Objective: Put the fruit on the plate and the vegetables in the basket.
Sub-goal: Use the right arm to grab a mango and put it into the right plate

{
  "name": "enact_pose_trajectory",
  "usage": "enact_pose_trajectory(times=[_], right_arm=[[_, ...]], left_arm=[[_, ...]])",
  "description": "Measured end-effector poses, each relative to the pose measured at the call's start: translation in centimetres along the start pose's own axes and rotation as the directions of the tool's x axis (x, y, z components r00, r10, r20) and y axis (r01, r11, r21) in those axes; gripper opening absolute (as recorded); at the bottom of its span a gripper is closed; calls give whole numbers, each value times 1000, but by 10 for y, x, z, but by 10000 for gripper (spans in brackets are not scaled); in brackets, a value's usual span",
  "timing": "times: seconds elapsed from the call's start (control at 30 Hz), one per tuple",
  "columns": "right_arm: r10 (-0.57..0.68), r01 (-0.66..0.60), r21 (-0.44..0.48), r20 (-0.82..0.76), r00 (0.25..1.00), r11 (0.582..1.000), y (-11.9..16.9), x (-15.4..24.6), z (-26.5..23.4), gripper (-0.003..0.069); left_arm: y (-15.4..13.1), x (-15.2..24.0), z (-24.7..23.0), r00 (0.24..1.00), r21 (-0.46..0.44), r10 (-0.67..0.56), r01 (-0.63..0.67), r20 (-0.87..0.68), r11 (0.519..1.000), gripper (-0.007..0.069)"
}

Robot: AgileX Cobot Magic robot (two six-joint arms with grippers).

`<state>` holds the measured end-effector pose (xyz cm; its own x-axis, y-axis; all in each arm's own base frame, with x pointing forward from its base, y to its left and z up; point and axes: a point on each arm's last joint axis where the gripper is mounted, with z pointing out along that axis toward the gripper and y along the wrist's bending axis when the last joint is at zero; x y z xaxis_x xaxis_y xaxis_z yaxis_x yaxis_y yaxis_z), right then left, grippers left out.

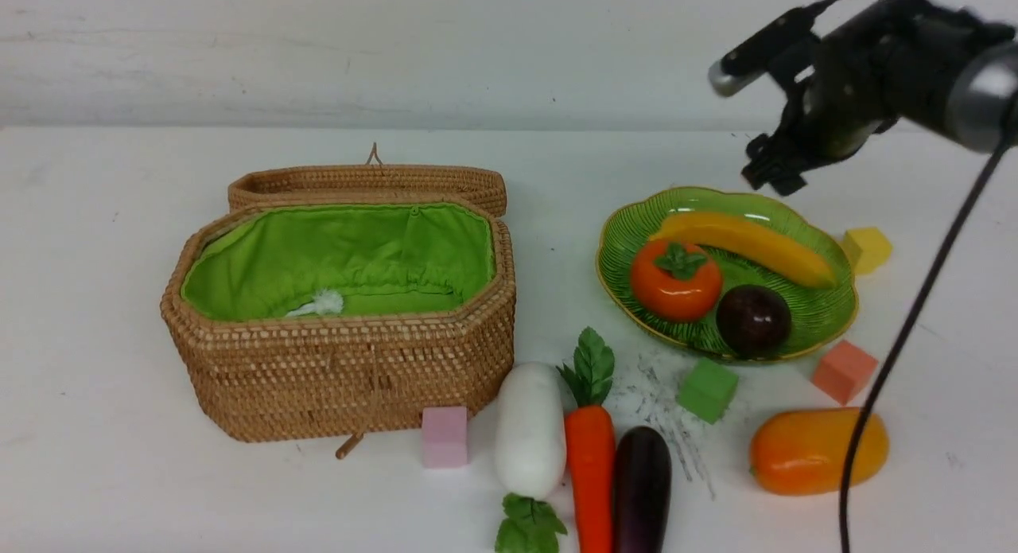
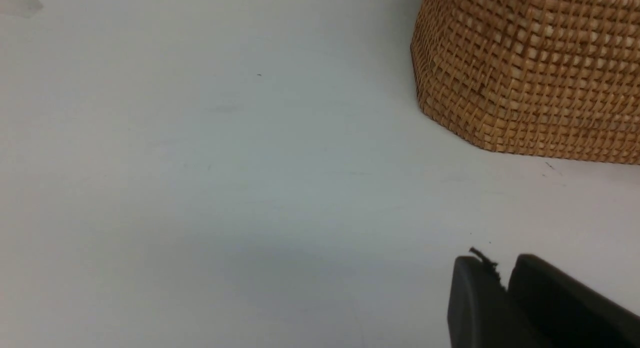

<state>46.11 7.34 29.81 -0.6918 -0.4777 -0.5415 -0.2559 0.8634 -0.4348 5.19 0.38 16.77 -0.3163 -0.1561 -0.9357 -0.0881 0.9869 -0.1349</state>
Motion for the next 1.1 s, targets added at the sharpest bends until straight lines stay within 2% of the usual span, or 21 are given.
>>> enact_pose_trajectory(times=[0.13, 0.2, 0.3, 0.37, 0.4, 0.43, 0.47, 0.53, 0.6, 0.73, 0.77, 0.83, 0.87, 0.9, 0.93, 0.97, 1.0, 1.03, 1.07, 1.1], right_arm=[[77, -75, -53, 43, 996, 996, -24, -1, -69, 530], [53, -42, -98, 107, 993, 994, -32, 3, -108, 498], [-45, 87, -211, 194, 980, 974, -27, 19, -157, 472], [-73, 145, -306, 235, 969, 941, -17, 32, -176, 472], [-71, 152, -344, 238, 969, 927, -12, 39, -181, 474], [-33, 137, -430, 241, 970, 892, -1, 49, -186, 486], [-18, 123, -460, 224, 974, 879, 4, 54, -184, 491], [92, -8, -602, 108, 990, 799, 27, 75, -171, 549], [156, -140, -627, -29, 987, 767, 42, 93, -149, 600], [248, -338, -532, -235, 940, 776, 55, 123, -110, 670], [331, -456, -443, -332, 883, 772, 55, 134, -92, 682], [433, -577, -334, -416, 800, 745, 51, 142, -76, 684], [504, -657, -265, -465, 728, 705, 49, 146, -67, 681], [577, -740, -191, -512, 636, 645, 48, 150, -60, 678], [607, -770, -162, -525, 597, 617, 47, 151, -58, 677], [687, -858, -52, -576, 443, 510, 47, 157, -49, 671], [728, -902, 27, -601, 330, 431, 48, 160, -42, 666], [748, -922, 71, -609, 263, 382, 48, 162, -39, 664], [780, -945, 148, -609, 145, 291, 49, 164, -35, 659], [794, -954, 192, -605, 70, 230, 50, 164, -32, 654]], left_arm=[[0, 0, 0, 1000, 0, 1, -1, 0, 1000, 101], [0, 0, 0, 1000, 0, 1, -1, 0, 1000, 103], [0, 0, 0, 1000, 0, 1, -1, 0, 1000, 105], [0, 0, 0, 1000, -1, 2, -2, 0, 1000, 108], [0, 0, 0, 1000, -1, 2, -2, 0, 1000, 108], [0, 0, 0, 1000, -1, 2, -2, 0, 1000, 111], [0, 0, 0, 1000, -1, 2, -2, 0, 1000, 111], [0, 0, 0, 1000, -1, 3, -3, 0, 1000, 113], [0, 0, 0, 1000, -1, 3, -3, 0, 1000, 113], [0, 0, 0, 1000, -1, 3, -3, 0, 1000, 115], [0, 0, 0, 1000, -1, 3, -3, 0, 1000, 116], [0, 0, 0, 1000, -1, 3, -3, 0, 1000, 116], [0, 0, 0, 1000, -1, 3, -3, 0, 1000, 116], [0, 0, 0, 1000, -1, 3, -3, 0, 1000, 118], [0, 0, 0, 1000, -1, 3, -3, 0, 1000, 118], [0, 0, 0, 1000, -1, 3, -3, 0, 1000, 120], [0, 0, 0, 1000, -1, 3, -3, 0, 1000, 121], [0, 0, 0, 1000, -1, 3, -3, 0, 1000, 121], [0, 0, 0, 1000, -1, 3, -3, 0, 1000, 123], [0, 0, 0, 1000, -1, 3, -3, 0, 1000, 125]])
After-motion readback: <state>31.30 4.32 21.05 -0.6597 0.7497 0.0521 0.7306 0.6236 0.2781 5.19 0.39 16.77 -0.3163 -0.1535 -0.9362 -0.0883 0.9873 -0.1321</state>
